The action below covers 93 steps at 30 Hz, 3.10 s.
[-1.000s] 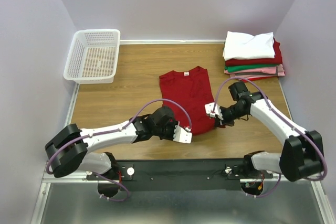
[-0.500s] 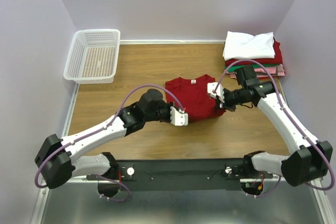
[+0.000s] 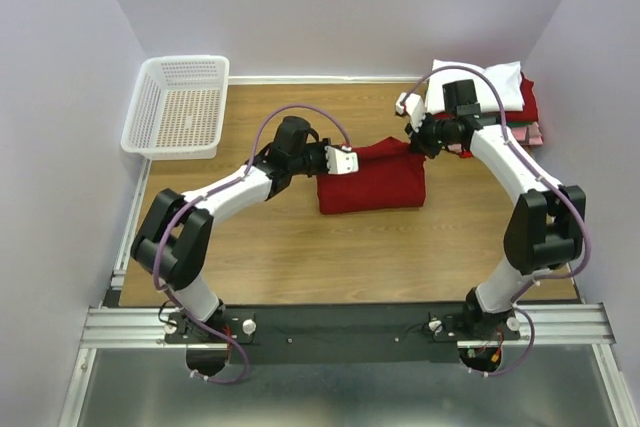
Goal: Fold and stack the t-shirts
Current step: Fold the tshirt, then neatly place the folded tshirt to the corner
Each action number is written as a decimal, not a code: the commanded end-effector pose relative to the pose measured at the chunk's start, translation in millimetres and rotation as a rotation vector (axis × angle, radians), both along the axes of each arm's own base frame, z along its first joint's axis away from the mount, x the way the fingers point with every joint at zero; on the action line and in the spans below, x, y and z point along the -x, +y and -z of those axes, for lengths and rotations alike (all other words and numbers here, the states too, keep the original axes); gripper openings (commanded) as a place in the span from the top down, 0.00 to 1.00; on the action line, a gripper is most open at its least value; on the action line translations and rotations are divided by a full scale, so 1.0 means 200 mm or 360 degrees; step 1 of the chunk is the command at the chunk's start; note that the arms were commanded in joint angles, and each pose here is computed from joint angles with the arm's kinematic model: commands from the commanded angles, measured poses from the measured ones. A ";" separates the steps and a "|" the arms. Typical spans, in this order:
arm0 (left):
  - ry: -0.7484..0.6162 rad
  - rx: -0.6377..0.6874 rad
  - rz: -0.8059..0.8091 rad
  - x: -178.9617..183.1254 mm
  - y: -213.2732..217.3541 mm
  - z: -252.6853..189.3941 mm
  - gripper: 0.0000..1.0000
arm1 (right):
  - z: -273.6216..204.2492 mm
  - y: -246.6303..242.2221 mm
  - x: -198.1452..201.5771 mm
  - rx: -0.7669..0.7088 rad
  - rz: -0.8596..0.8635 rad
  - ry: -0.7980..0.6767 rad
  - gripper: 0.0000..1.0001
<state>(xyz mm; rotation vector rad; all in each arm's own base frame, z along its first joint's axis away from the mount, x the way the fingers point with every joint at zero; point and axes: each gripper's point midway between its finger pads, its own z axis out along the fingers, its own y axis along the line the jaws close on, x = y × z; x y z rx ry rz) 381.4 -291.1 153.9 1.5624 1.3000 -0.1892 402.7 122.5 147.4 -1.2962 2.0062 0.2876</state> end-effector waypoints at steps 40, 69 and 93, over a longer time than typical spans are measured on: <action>0.0486 0.1298 -0.1098 -0.28 0.79 -0.79 0.05 | 0.19 0.05 -0.11 -0.0602 0.0897 0.0322 0.00; 0.0599 0.1309 -0.1038 0.22 0.86 -0.50 0.05 | 0.77 0.31 -0.11 -0.0749 0.1238 0.0938 0.31; 0.0520 0.1336 -0.0979 0.27 0.86 -0.58 0.04 | -0.02 0.24 -0.32 -0.0504 0.0643 0.0432 0.99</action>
